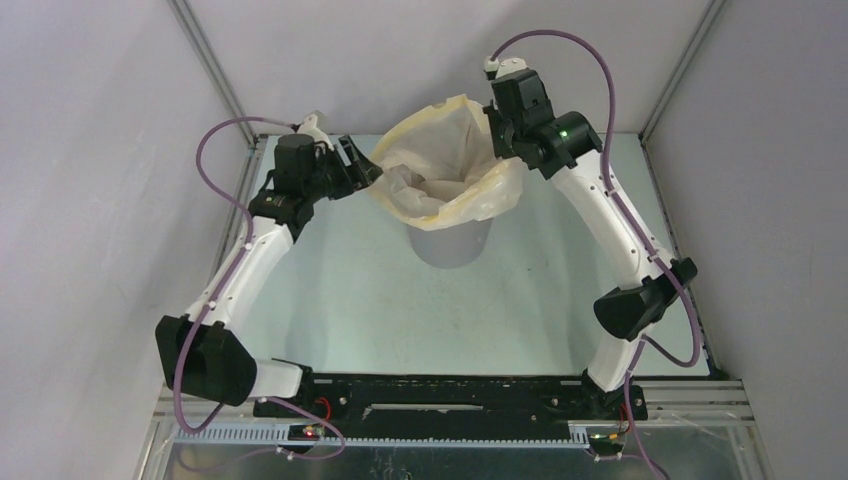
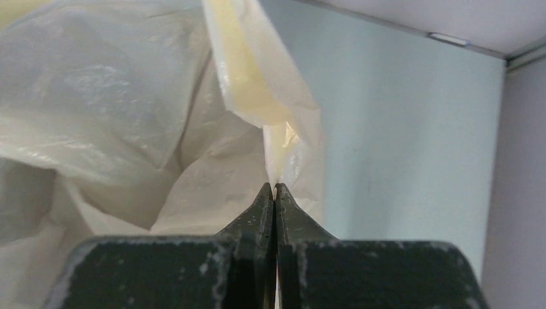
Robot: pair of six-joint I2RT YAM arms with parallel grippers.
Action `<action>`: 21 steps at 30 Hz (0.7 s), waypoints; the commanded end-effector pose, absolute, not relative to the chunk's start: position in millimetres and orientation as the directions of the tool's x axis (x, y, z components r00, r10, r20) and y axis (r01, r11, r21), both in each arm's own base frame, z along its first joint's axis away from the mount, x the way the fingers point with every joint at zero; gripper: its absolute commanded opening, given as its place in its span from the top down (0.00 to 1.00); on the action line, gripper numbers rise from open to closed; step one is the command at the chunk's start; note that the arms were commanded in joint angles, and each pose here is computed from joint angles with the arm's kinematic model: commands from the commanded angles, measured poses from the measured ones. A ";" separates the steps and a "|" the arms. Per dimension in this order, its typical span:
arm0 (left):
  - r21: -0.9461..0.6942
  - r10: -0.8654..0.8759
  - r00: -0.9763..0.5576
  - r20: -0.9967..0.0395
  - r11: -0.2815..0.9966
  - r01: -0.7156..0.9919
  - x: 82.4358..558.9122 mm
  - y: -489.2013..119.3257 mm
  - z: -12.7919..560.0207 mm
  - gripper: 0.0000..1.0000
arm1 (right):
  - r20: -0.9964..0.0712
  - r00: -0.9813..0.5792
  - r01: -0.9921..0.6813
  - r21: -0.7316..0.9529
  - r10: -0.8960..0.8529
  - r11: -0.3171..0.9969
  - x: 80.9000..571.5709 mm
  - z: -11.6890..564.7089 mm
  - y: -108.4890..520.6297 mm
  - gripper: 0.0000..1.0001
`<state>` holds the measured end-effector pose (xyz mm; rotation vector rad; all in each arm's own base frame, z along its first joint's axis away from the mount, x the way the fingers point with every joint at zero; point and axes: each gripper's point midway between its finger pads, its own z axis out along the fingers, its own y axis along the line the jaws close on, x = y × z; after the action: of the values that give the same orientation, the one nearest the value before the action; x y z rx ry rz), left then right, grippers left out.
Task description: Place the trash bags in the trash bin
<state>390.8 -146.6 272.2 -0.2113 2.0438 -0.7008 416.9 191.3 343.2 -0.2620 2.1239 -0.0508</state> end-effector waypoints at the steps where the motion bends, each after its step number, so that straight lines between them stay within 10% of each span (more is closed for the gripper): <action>1: -0.567 -0.438 -0.526 -0.729 0.817 0.105 396.7 -138.3 270.2 0.24 | -0.861 -0.488 -0.284 0.001 -0.144 0.959 410.4 356.4 219.1 1.00; 9: -0.657 -0.550 -0.450 -0.704 0.744 0.119 389.5 -125.4 277.0 0.16 | -0.852 -0.502 -0.386 0.067 -0.149 0.920 411.6 346.1 247.5 1.00; 21: -0.758 -0.573 -0.530 -0.625 0.607 0.237 404.0 -151.3 275.0 0.38 | -0.775 -0.612 -0.374 0.107 -0.158 0.921 432.4 271.0 257.1 1.00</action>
<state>398.0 -134.5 255.3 -0.3407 1.9336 -0.9148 419.1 252.9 302.4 -0.4039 2.1876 0.2968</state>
